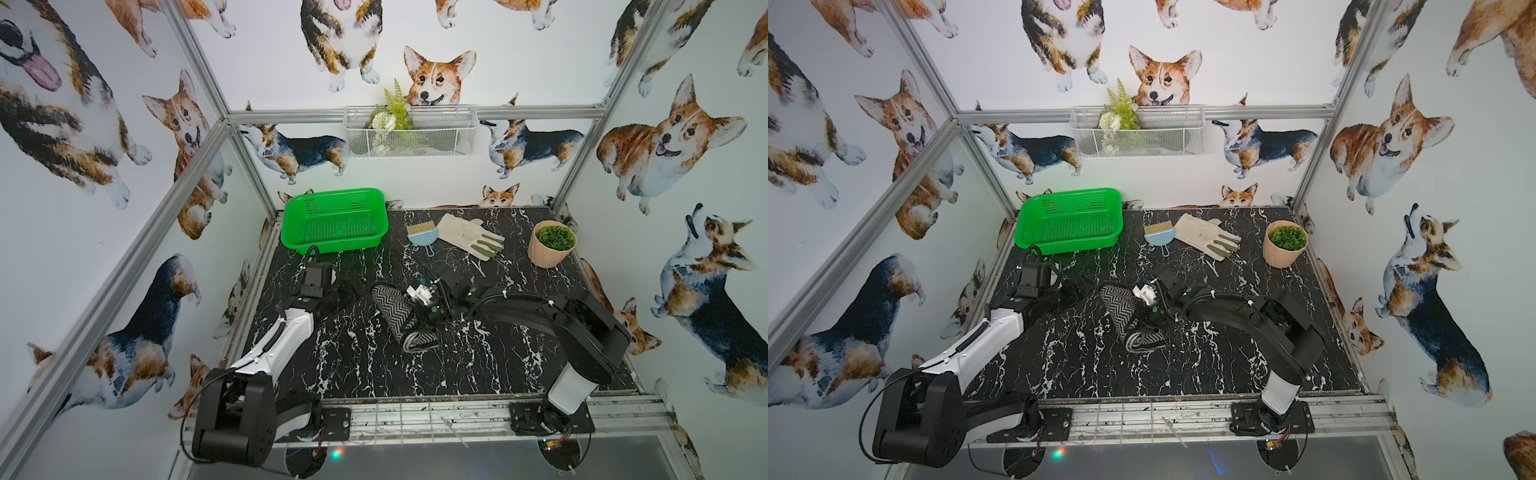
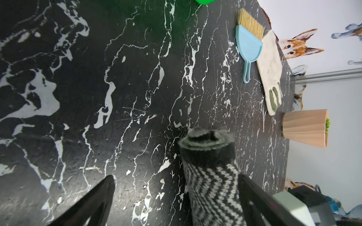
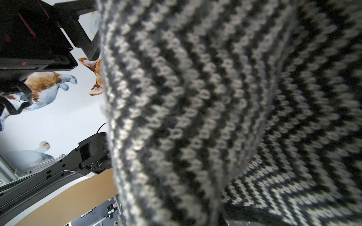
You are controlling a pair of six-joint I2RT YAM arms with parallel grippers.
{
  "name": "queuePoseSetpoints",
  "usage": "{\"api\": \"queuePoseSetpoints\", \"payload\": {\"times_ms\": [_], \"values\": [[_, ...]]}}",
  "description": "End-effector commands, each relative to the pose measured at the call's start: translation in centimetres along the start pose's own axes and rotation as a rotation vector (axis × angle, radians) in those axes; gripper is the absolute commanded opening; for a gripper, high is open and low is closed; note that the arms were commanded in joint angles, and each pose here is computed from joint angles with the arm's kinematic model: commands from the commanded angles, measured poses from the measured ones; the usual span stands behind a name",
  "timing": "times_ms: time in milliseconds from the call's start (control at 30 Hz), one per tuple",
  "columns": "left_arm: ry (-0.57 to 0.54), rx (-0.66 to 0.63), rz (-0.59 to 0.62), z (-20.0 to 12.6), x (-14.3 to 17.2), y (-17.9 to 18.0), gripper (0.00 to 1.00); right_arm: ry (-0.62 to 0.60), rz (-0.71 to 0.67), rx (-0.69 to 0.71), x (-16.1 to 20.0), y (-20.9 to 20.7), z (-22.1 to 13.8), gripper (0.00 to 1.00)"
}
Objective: Roll up the scarf and place it into the basket
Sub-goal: Roll the scarf at the center of the board.
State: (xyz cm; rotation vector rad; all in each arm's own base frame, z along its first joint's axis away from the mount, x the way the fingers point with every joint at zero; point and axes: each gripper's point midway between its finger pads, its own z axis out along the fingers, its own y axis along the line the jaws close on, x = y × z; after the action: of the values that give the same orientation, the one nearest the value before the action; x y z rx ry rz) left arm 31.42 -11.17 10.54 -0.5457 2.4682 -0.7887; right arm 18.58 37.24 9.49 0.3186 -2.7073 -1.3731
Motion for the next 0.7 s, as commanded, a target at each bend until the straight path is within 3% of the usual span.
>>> {"api": "queuePoseSetpoints", "payload": {"times_ms": [0,367,667], "values": [[-0.019,0.041,0.012,0.1,-0.1,-0.8,1.0,-0.061,0.101,-0.12,-1.0,-0.1,-0.3,0.18],[0.015,0.144,0.072,0.8,1.9,-2.7,1.0,-0.186,0.259,-0.131,-1.0,-5.1,-1.8,0.19],[0.074,0.246,0.207,2.0,5.5,-6.5,1.0,-0.2,0.376,-0.147,-1.0,-9.1,-2.4,0.19]]}}
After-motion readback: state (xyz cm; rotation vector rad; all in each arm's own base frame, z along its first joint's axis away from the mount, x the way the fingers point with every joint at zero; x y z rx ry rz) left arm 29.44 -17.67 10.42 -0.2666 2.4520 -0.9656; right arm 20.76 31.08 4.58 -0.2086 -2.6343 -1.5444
